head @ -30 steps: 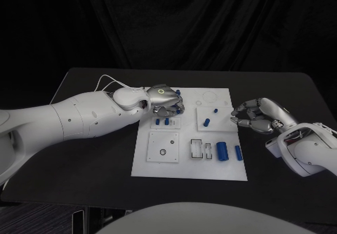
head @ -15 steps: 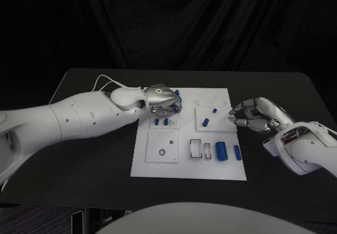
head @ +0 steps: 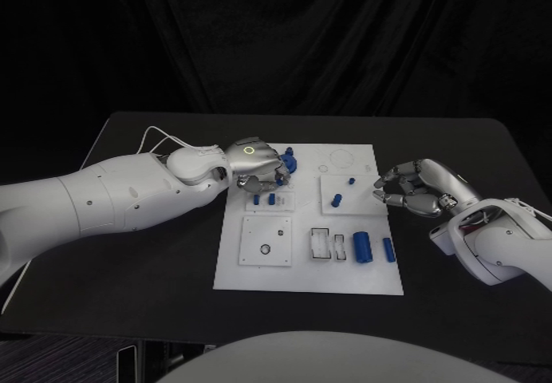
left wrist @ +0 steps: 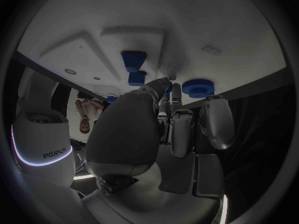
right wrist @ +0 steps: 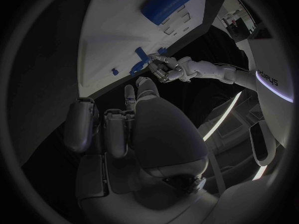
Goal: Assemble the parts on the task board
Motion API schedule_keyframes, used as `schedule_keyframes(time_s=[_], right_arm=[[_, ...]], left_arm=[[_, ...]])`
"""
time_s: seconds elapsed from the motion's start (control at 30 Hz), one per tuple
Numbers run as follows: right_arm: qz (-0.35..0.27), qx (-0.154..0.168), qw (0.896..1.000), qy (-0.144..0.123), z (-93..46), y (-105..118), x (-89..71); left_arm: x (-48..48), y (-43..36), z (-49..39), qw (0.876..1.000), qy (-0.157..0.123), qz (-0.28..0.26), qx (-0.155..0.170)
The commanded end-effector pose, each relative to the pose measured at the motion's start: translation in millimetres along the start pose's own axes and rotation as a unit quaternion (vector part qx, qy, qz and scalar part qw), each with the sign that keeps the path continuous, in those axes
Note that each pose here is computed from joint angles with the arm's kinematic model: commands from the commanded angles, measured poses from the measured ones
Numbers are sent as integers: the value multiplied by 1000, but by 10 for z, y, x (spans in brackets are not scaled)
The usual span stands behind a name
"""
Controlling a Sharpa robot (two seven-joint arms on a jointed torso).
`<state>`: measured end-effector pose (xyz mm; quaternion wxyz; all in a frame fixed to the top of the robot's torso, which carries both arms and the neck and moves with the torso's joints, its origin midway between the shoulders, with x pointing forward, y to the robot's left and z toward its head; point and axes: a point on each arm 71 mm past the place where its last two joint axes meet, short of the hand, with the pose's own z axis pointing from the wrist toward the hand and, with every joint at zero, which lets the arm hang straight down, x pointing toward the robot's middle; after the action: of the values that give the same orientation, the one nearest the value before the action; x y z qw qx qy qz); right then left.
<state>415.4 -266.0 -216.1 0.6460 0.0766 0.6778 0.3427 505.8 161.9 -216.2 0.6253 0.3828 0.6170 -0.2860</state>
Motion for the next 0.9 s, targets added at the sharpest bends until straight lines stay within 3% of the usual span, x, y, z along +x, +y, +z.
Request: schedule_keyframes(time_s=[0.03,0.33,0.6,0.9], right_arm=[[0,9,1000,0,3,-15,11],[0,10,1000,4,26,-14,49],[1,14,1000,12,28,-23,92],[3,14,1000,16,38,-19,128]], left_arm=[[-83,7,-45,999,-30,8,-6],[-215,77,-243,999,-37,11,-21],[-212,111,-345,999,-22,6,-30],[-149,139,-335,999,9,-1,-33]])
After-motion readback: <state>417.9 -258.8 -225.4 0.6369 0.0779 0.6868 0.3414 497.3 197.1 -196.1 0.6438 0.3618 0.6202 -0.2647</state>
